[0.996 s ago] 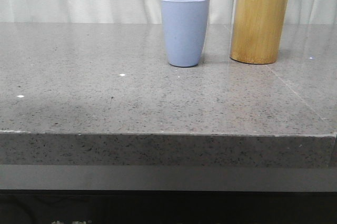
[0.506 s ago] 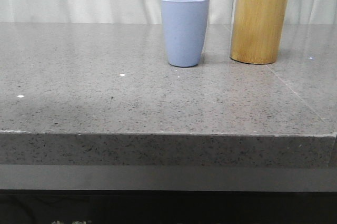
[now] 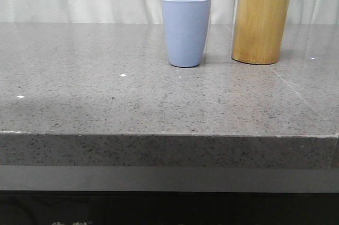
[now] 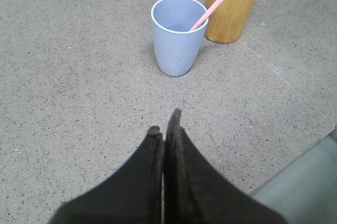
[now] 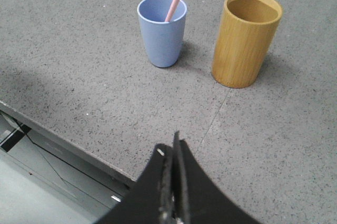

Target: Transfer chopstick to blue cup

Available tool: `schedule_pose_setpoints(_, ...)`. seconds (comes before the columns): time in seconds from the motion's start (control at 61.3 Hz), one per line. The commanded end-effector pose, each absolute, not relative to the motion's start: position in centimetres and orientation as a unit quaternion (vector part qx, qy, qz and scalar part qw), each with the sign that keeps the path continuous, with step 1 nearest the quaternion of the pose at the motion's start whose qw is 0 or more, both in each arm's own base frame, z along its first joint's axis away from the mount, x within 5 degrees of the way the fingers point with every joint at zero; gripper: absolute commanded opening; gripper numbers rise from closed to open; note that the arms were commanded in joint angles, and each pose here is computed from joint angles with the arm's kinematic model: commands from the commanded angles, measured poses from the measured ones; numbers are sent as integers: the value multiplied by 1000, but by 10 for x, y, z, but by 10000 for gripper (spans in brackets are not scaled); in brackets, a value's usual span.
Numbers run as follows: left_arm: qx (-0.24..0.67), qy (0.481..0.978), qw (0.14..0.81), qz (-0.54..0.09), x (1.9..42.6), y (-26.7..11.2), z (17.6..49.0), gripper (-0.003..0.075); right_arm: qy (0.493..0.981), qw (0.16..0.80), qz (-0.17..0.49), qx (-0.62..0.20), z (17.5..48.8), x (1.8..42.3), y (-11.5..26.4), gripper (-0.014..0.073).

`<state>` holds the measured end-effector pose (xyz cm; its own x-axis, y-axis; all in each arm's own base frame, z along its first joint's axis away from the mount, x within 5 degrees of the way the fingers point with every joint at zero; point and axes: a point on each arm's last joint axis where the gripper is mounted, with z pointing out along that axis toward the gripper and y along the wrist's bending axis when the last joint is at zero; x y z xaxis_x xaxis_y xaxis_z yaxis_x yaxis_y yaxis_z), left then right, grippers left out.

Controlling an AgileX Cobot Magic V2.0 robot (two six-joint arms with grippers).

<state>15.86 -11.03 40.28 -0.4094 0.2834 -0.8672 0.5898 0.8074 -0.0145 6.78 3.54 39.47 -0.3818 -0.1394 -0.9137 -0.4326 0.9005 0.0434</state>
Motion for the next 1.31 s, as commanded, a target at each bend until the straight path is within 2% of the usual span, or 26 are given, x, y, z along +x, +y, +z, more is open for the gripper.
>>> schedule_pose_setpoints(0.0, 251, 798, 518, -181, 158, -111, 420, -19, 792, 570, 142, -167, 408, 70, 35, -67)
schedule_pose_setpoints(0.506, 240, 794, 527, -183, 154, -105, 415, -19, 793, 568, 142, -167, 407, 70, 35, -67)
schedule_pose_setpoints(0.604, 225, 780, 567, -141, 149, -85, 408, -19, 793, 568, 142, -167, 407, 70, 35, -67)
schedule_pose_setpoints(0.8, 134, 741, 652, -91, 125, -41, 368, -19, 793, 568, 142, -167, 407, 70, 35, -67)
schedule_pose_setpoints(0.914, 87, 718, 688, -59, 101, -21, 324, -19, 793, 568, 142, -167, 407, 70, 35, -67)
schedule_pose_setpoints(1.093, 43, 685, 727, -28, 71, -7, 259, -19, 793, 568, 142, -167, 407, 70, 35, -67)
schedule_pose_setpoints(1.289, 10, 653, 756, -39, 59, -4, 226, -19, 793, 568, 142, -167, 407, 70, 35, -67)
